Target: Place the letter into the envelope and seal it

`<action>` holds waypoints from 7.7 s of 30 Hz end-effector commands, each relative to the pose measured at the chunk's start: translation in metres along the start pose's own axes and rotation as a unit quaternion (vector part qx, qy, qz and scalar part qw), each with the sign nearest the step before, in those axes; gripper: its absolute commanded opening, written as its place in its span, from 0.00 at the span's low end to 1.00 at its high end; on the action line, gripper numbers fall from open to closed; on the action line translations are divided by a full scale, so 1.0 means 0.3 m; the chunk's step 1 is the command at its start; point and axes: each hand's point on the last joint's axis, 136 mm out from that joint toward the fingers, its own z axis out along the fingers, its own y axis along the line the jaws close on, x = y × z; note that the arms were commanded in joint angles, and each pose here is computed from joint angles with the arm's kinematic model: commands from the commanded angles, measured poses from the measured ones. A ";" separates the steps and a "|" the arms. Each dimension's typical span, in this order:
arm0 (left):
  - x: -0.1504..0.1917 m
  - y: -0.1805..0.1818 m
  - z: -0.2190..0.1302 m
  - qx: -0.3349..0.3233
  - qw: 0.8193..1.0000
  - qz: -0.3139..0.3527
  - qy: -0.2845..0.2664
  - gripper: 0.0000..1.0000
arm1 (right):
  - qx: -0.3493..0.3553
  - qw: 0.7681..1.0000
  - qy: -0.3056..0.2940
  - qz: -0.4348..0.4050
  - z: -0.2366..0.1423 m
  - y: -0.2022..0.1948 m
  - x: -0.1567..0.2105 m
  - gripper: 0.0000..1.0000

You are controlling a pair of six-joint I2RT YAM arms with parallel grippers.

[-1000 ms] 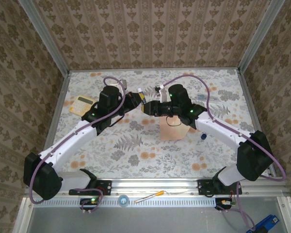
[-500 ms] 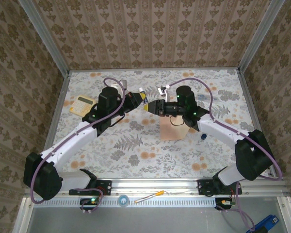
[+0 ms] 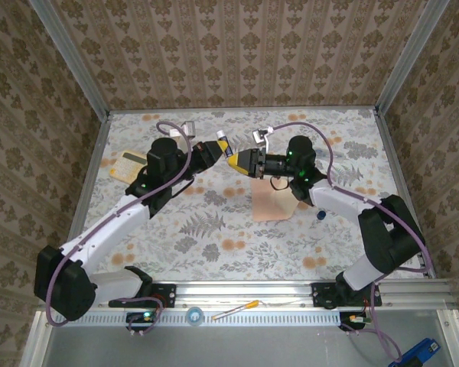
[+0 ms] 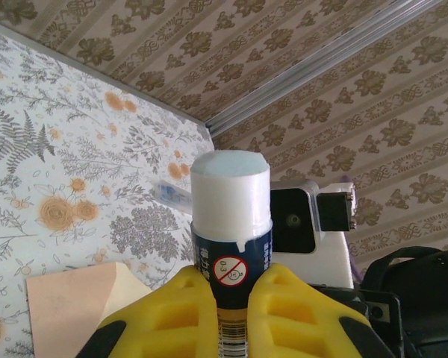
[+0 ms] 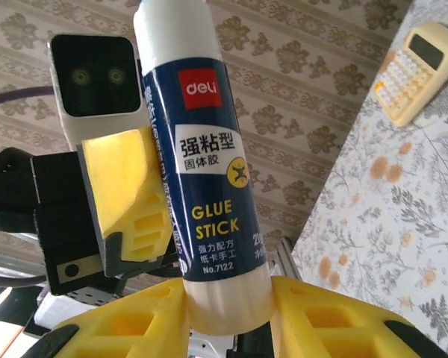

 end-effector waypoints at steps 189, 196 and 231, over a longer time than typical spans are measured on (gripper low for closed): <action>0.013 -0.040 -0.017 -0.066 0.993 0.071 0.068 0.08 | 0.295 0.933 0.021 -0.203 -0.014 0.016 0.078 0.63; 0.022 -0.057 -0.018 -0.055 0.994 0.062 0.067 0.08 | 0.291 0.935 0.022 -0.200 0.033 -0.015 0.068 0.62; 0.018 -0.120 -0.036 -0.010 0.997 0.042 0.059 0.09 | 0.130 0.981 -0.021 -0.139 0.003 0.069 -0.002 0.25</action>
